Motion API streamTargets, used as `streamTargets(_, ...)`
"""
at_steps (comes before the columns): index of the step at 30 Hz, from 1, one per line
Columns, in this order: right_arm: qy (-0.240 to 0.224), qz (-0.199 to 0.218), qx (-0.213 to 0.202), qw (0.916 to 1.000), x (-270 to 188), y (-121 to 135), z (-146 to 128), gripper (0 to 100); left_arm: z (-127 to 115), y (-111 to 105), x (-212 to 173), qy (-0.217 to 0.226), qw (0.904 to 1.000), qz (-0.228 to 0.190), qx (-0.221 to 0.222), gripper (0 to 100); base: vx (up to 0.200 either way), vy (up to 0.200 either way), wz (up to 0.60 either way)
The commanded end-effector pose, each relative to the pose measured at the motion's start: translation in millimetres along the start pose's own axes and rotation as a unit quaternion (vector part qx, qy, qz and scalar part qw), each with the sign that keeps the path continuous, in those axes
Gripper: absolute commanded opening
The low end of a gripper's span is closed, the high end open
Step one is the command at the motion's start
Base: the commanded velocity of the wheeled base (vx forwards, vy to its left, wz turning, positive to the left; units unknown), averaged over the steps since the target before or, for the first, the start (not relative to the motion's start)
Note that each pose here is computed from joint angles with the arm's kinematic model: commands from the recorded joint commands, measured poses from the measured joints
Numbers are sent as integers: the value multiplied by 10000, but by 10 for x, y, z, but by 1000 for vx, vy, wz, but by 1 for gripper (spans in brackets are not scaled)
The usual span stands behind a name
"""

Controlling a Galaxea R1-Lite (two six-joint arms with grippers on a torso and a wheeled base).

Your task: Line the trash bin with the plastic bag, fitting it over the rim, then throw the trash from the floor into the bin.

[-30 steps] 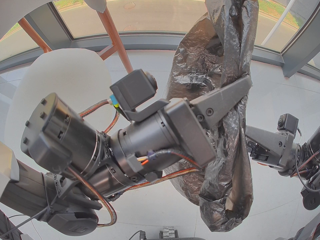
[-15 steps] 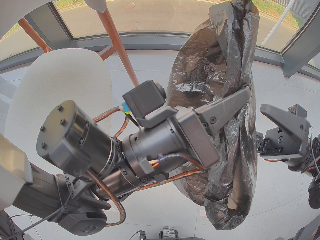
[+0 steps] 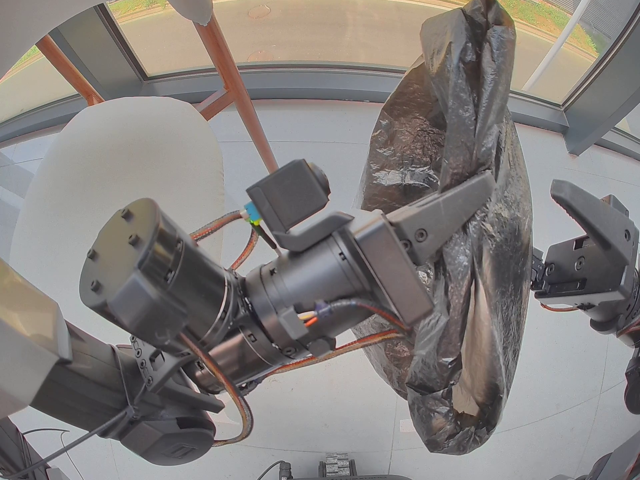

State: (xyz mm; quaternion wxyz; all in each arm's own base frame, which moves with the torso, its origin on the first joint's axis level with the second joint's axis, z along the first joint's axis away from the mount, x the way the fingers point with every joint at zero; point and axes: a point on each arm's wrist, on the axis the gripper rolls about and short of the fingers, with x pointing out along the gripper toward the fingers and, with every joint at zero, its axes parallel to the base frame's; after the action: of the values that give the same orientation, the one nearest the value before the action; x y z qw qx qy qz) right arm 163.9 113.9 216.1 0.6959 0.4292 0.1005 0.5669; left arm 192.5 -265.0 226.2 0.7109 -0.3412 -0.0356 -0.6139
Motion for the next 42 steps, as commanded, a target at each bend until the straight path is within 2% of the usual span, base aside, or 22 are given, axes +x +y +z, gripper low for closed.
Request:
streamTargets(1,-4,0,-2,10000,1,-4,2,0,-10,49,-4,-5,10000,40,-6,0,0,0,0)
streamTargets(10,34,-270,98,9996,69,-193,-27,0,-48,87,8,22,10000,53,-16,0,0,0,0)
streamTargets(17,-535,-828,36,9951,247,-478,12,0,-55,193,34,-8,9999,144,19,0,0,0,0)
streamTargets(25,-673,-772,-52,9947,238,-419,53,0,-21,267,2,-40,9996,267,71,0,0,0,0)
streamTargets(28,-757,-760,-121,9942,204,-389,100,0,-75,367,-5,23,9992,384,84,0,0,0,0)
streamTargets(31,-830,-755,-178,9935,174,-363,137,0,-21,462,-53,-21,9985,532,153,0,0,0,0)
streamTargets(42,-1108,-832,-374,9897,67,-326,270,0,-34,521,-69,-3,9980,611,155,0,0,0,0)
